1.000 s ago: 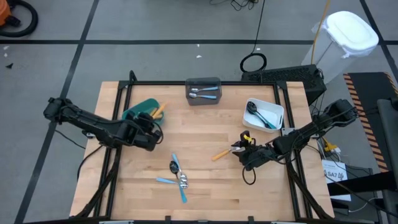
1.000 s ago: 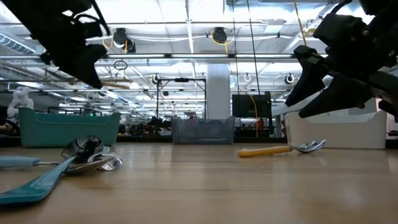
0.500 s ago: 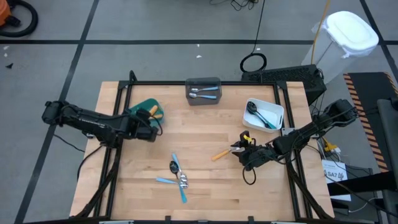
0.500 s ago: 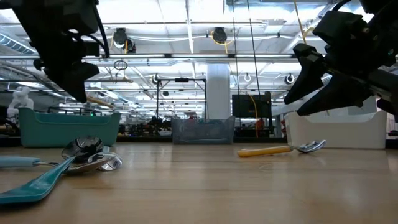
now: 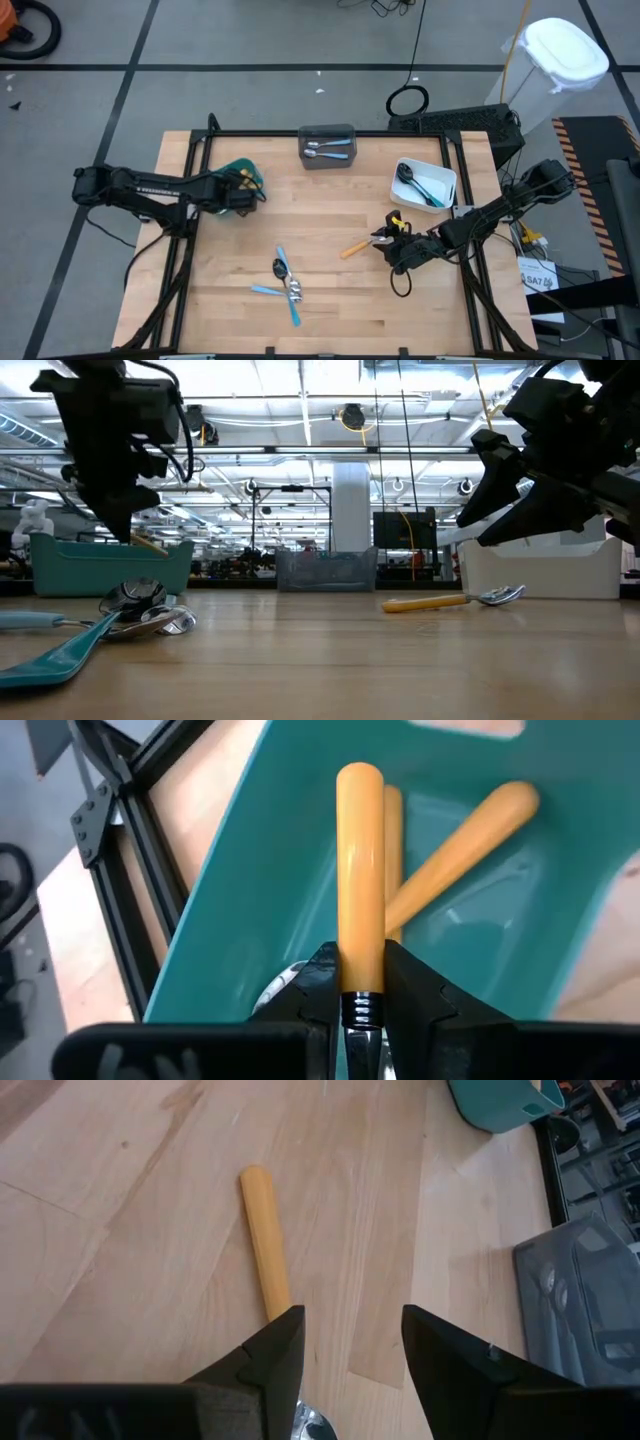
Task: Sort silverware by color (type)
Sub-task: Put the yellow spoon into the green bin
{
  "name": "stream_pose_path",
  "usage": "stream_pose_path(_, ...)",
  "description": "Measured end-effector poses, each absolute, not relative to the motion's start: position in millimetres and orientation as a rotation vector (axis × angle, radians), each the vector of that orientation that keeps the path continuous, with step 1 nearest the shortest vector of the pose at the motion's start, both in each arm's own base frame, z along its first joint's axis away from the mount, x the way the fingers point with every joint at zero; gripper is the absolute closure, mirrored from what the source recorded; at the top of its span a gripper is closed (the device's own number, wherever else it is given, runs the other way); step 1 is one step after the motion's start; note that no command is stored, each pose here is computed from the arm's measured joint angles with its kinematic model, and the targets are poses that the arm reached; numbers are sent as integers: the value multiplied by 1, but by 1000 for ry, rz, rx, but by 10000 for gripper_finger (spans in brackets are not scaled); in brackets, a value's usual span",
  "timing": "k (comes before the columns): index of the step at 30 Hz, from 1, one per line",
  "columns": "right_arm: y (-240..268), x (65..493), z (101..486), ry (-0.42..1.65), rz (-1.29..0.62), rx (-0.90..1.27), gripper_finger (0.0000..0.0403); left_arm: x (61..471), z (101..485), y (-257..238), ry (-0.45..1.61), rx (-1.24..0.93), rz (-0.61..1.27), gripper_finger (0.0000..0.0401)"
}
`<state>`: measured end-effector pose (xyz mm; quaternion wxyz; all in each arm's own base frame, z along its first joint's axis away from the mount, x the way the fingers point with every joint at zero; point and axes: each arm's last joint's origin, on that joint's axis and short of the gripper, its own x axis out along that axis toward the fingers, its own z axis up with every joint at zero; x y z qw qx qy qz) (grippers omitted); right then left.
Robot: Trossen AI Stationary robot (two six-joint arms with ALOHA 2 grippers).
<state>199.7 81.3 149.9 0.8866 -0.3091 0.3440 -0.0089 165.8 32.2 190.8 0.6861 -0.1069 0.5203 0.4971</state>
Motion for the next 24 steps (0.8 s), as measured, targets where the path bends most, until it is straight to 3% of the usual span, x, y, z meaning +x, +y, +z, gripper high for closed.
stream_pose_path(10, 81, 200, 150, 716, -18, -643, 238, 180, 172, 40, 1293, -135, 1057, 349)
stream_pose_path(17, 81, 200, 150, 716, -18, -646, 238, 185, 161, 40, 1358, -87, 1046, 302)
stream_pose_path(24, 81, 200, 150, 717, -17, -646, 238, 187, 156, 41, 1373, -52, 1076, 295)
